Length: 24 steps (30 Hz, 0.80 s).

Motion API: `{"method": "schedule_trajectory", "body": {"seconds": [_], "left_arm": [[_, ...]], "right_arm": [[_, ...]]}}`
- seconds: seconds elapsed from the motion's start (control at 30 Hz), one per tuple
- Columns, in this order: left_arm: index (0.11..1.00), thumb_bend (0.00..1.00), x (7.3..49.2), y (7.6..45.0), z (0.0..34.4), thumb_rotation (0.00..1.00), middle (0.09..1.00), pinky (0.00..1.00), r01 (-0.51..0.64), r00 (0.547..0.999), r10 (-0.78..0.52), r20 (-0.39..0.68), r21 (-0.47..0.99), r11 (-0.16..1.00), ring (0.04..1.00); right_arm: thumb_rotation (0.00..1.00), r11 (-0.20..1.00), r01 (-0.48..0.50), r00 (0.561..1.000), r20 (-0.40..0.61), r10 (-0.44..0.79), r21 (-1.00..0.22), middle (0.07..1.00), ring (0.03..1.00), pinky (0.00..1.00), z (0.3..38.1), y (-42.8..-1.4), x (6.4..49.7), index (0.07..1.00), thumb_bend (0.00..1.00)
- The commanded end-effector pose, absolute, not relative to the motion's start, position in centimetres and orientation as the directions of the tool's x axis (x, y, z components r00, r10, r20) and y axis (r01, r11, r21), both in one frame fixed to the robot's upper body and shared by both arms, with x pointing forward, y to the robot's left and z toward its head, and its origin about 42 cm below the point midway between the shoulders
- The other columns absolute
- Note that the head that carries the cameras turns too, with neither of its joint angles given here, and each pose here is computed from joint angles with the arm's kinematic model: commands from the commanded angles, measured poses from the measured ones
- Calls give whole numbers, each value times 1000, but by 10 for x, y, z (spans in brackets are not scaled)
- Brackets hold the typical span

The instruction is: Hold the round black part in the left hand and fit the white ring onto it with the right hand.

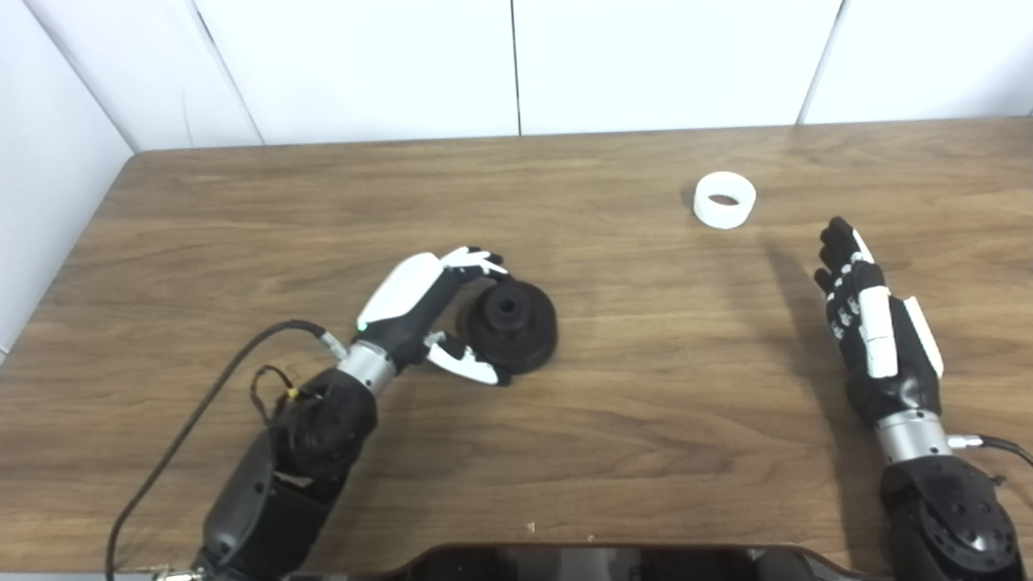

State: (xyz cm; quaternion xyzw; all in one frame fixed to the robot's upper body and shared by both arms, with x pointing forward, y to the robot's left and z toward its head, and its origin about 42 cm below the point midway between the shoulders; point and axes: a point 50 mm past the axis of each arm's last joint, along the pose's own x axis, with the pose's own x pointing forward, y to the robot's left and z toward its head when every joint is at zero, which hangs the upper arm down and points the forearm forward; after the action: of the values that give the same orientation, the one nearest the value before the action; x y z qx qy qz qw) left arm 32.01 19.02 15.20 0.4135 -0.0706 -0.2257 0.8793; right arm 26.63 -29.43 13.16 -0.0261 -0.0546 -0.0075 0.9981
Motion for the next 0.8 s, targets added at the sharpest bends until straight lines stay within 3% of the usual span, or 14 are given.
{"method": "schedule_trajectory", "body": {"seconds": [0.0, 0.2, 0.43, 0.77], "left_arm": [[494, 521, 311, 179, 148, 81, 884, 904, 351, 869, -490, -64, 778, 521, 952], [495, 521, 300, 160, 140, 81, 898, 905, 386, 848, -525, -70, 759, 524, 964], [495, 521, 283, 147, 139, 81, 907, 989, 416, 832, -550, -79, 743, 524, 981], [495, 519, 269, 151, 141, 86, 919, 919, 445, 818, -565, -111, 744, 498, 986]], "right_arm": [[968, 999, 16, 993, 116, -13, -29, 976, 1000, 1000, 131, -288, 264, 975, 632], [969, 1000, 19, 994, 112, -16, -25, 977, 1000, 1000, 131, -288, 262, 981, 636], [963, 1000, 13, 994, 110, -11, -14, 981, 1000, 1000, 133, -287, 261, 986, 630], [960, 1000, 10, 993, 115, -9, -13, 982, 1000, 1000, 137, -289, 263, 987, 642]]}}
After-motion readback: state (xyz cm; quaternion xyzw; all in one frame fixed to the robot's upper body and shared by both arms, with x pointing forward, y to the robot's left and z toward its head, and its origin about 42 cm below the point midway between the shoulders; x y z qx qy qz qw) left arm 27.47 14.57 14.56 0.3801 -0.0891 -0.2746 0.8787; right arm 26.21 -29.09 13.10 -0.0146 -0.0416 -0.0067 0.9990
